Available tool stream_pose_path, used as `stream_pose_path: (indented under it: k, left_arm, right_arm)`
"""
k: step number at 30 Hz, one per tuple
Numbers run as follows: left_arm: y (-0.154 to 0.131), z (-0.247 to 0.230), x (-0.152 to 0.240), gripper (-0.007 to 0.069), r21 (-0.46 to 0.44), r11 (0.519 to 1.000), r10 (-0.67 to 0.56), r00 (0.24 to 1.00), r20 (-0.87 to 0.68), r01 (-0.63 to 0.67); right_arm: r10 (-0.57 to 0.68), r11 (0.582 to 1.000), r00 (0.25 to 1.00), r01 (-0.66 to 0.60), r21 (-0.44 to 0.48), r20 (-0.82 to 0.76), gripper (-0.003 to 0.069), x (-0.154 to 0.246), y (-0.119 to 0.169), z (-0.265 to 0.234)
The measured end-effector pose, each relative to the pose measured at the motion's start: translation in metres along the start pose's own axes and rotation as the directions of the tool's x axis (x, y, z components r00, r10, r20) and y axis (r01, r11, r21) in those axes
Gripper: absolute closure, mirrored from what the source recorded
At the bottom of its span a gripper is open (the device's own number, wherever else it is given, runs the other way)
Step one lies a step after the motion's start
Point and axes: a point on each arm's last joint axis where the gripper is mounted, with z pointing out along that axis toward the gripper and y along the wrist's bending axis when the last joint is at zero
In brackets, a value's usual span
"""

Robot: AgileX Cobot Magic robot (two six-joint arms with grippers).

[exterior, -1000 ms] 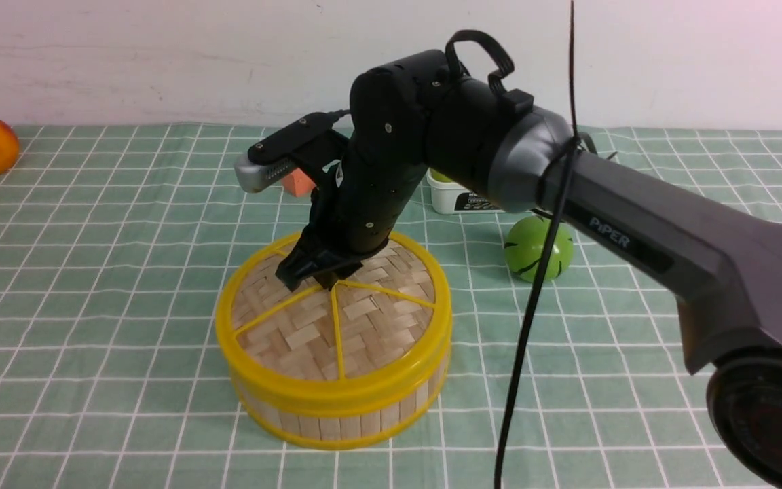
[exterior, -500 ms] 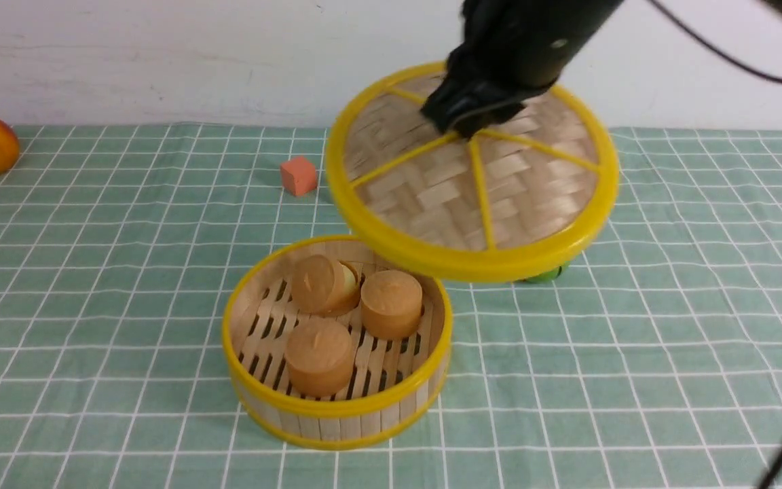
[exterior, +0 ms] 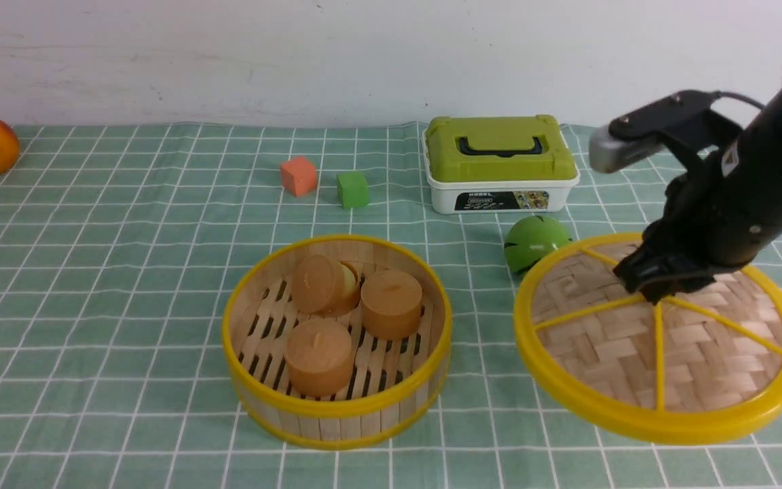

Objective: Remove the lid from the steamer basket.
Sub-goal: Use the right arm to place the steamer lid on the table

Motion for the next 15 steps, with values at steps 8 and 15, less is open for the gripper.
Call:
stream_pose_path:
  k: [8,15]
  left_arm:
    - [0.0,0.0,0.0,0.0386,0.0,1.0,0.0,1.0,0.0,0.0]
    - [0.0,0.0,0.0,0.0386,0.0,1.0,0.0,1.0,0.0,0.0]
  right_arm:
    - [0.082,0.997,0.996,-0.083,0.009,0.043,0.0582,-0.003,-0.007,0.069]
    - [0.087,0.996,0.996,-0.087,0.01,0.002,0.047,-0.001,-0.008,0.102]
